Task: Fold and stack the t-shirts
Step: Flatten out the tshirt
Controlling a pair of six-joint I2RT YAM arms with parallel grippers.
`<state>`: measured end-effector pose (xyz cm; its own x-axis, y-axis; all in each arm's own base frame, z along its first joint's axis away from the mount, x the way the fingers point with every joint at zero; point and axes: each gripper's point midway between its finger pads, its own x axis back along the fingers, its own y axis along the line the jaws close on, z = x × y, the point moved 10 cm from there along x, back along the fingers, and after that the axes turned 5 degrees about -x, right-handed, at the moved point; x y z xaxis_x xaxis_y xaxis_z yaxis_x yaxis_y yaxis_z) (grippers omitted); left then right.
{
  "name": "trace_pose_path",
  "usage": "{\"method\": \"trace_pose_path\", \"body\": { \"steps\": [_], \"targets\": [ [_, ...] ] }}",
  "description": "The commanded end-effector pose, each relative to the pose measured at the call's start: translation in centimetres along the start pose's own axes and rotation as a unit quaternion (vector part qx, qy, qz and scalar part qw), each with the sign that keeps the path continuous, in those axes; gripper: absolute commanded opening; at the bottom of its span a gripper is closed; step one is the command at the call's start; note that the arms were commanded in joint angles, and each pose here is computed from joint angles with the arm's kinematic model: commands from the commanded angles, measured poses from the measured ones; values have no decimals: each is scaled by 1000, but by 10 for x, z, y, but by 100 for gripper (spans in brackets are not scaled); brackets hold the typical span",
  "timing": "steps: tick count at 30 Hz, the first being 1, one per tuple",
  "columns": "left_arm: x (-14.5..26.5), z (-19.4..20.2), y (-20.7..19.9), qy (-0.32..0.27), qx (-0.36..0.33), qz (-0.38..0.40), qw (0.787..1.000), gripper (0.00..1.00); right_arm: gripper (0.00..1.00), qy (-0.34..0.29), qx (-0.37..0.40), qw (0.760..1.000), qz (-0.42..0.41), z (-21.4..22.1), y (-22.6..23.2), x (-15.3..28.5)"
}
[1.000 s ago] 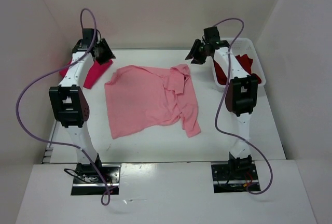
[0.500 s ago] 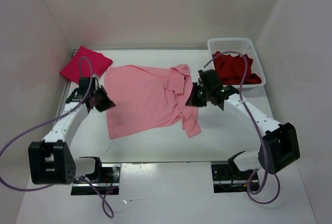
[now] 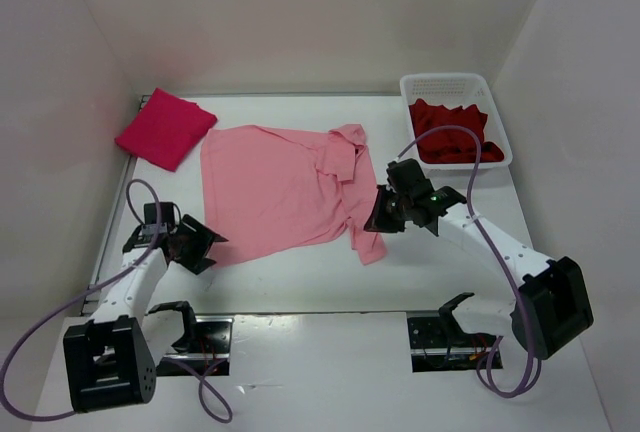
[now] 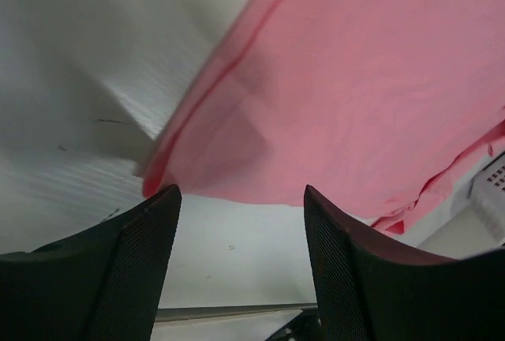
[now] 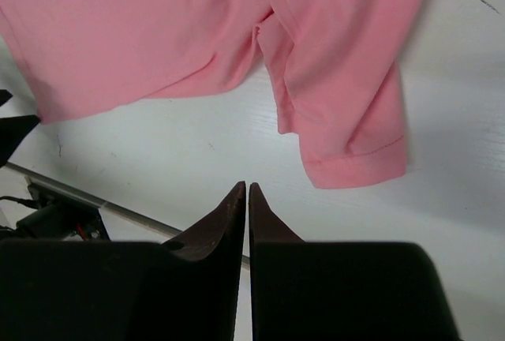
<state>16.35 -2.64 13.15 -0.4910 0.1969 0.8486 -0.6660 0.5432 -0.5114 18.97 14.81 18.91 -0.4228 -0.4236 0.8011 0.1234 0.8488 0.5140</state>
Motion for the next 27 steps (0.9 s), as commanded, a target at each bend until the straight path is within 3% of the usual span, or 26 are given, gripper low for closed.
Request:
{"method": "trace_pose_path", "body": {
  "steps": [1, 4, 6, 7, 10, 11, 13, 17, 18, 20, 24, 27],
  "targets": [
    [-6, -4, 2, 8, 52, 38, 998, 71, 9, -9, 2, 1000, -15, -1, 6, 1],
    [0, -11, -2, -11, 33, 22, 999, 71, 10, -6, 12, 999, -32, 1, 10, 4],
    [10, -21, -4, -43, 32, -31, 998, 69, 10, -6, 18, 999, -39, 2, 9, 5],
    [12, -23, -4, -53, 39, -46, 997, 59, 10, -4, 19, 999, -47, 2, 10, 5],
    [11, -23, -1, -64, 66, -69, 993, 43, 11, -6, 26, 998, -58, 1, 13, 5],
    [10, -20, 2, -58, 74, -76, 993, 33, 11, -2, 26, 998, -63, 1, 13, 5],
    [11, -21, 3, -68, 83, -83, 991, 28, 11, 0, 38, 997, -71, 1, 14, 6],
    [21, -11, 0, -81, 87, -76, 990, 32, 12, -4, 44, 996, -81, 0, 16, 6],
    [24, -8, -2, -88, 83, -70, 990, 40, 12, -5, 46, 995, -87, -1, 18, 6],
    [21, 2, 1, -74, 89, -85, 990, 46, 13, -8, 48, 994, -97, -2, 20, 6],
    [1, 15, 14, -40, 94, -144, 984, 46, 13, -6, 56, 992, -109, -7, 26, 2],
    [3, 15, 11, -60, 100, -140, 983, 46, 13, -13, 62, 992, -109, -9, 26, 2]
  ]
}}
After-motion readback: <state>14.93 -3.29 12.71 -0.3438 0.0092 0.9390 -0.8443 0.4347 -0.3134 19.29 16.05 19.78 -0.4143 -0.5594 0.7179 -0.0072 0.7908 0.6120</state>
